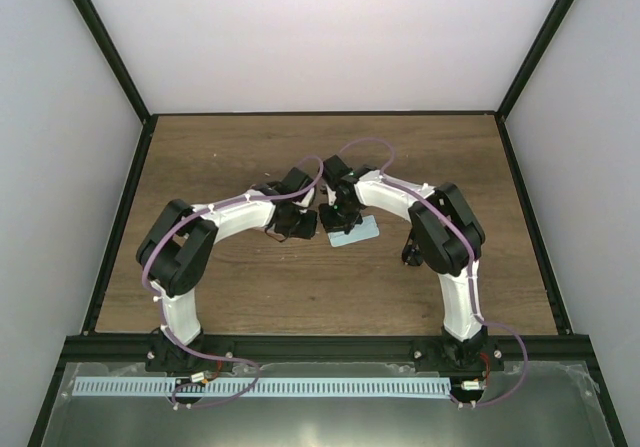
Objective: Organize the sunglasses
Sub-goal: Adjust the glasses cleaning cloth at the center of the board.
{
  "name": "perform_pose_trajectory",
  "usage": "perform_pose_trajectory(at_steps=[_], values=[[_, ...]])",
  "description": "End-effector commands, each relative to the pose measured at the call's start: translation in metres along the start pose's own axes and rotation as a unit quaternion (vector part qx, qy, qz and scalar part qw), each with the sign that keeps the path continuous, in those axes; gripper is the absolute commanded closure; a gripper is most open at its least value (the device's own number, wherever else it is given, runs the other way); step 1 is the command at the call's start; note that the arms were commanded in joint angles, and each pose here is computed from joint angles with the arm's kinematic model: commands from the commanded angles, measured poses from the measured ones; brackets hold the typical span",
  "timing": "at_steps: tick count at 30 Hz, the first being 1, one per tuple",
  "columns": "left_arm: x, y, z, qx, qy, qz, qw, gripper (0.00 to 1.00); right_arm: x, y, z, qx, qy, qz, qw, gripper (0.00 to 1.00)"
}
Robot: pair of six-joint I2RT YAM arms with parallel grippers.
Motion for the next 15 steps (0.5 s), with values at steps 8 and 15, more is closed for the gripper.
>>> perform_pose_trajectory(at_steps=[8,15], values=[[-0.0026,0.0073,-0.0011,-0.002,0.009,-0.003,1.000,0.72,0.0029,0.0066,-0.0007,-0.017,-0.005,0.003,1.000,0.86],[-0.0038,0.0071,-0.0027,-0.007,0.012,-0.003,1.000,0.72,0.0011,0.0077,0.0014,-0.016,-0.006,-0.001,1.000,0.94]])
Point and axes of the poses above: each gripper's point midway between its finger pads, its own z axis back along the fingers, its own y axis along the line the jaws close on, x = y × z, the point moved 9 cm from there along z, back along the fingers, and after that the axes turned 4 degrees about -z, right-handed, at the moved point
